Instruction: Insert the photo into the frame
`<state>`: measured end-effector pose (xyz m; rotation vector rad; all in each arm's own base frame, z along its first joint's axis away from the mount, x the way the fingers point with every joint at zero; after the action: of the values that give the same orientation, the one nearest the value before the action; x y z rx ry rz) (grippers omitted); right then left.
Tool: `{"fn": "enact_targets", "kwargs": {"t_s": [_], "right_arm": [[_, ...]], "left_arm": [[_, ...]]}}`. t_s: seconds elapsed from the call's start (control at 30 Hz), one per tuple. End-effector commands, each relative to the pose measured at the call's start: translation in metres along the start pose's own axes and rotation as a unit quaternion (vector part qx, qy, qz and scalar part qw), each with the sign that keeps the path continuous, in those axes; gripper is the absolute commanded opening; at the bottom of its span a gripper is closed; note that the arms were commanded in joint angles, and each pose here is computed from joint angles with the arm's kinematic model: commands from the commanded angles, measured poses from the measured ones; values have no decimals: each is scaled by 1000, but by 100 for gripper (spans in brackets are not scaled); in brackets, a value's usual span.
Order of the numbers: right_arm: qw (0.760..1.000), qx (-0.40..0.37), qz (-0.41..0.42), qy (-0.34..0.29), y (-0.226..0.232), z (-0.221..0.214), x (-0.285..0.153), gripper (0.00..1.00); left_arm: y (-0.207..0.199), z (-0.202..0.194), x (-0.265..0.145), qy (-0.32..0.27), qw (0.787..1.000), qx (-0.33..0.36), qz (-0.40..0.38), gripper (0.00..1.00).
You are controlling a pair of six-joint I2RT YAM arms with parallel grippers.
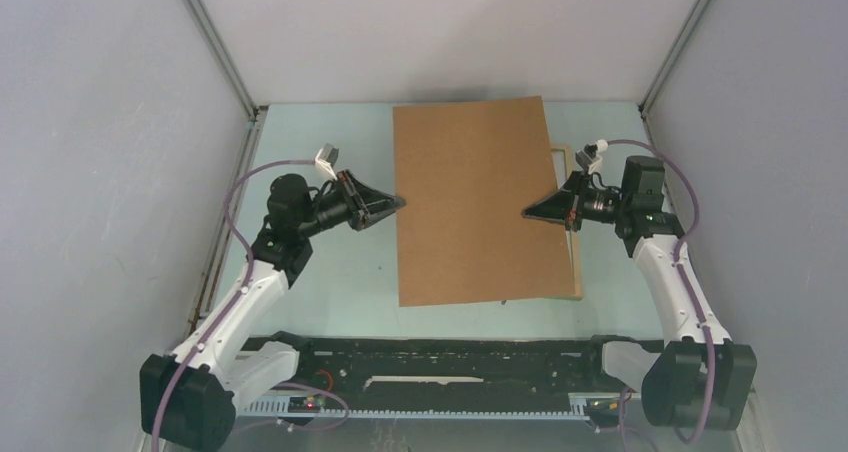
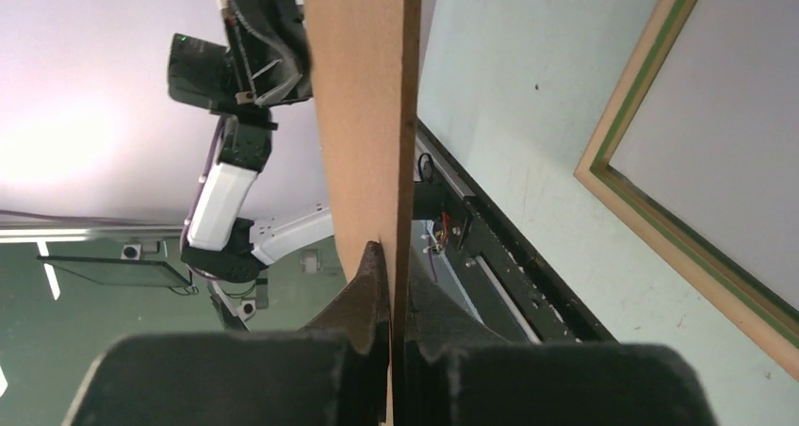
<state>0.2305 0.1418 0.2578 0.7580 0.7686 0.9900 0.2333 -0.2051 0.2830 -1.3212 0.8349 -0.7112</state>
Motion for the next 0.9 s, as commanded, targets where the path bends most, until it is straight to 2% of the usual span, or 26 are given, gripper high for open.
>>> {"fn": "enact_targets", "kwargs": {"t_s": [0.0,0.1,0.4,0.63,0.87], "right_arm": [[998,-42,-30,-27,-7,6,4,0],[998,-49,-11,-28,4,6,2,0],[998,-47,24,-41,20,12,2,0],[993,-56,66,-77,60,26,-5,0],[992,-56,79,-76,76,22,-10,0]], "left_arm": [[-57,-21,-10,63,988,39,-134,26],[-57,-23,-11,66,985,36,-155,40],[-64,-28,-16,75,981,50,-170,70],[-40,-24,-13,60,987,35,-146,97],[-32,-21,-12,62,988,33,-135,100]]}}
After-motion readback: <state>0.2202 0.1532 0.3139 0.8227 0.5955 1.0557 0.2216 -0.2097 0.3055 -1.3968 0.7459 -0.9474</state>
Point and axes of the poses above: each gripper's point midway between its finger pads, its own x axis out along the fingers, its own y axis along the line the jaws close on, z = x × y, the point moved 2 cm from there along -x, back along the fingers, and after that the axes turned 15 degrees about -x, right-handed, at the moved point
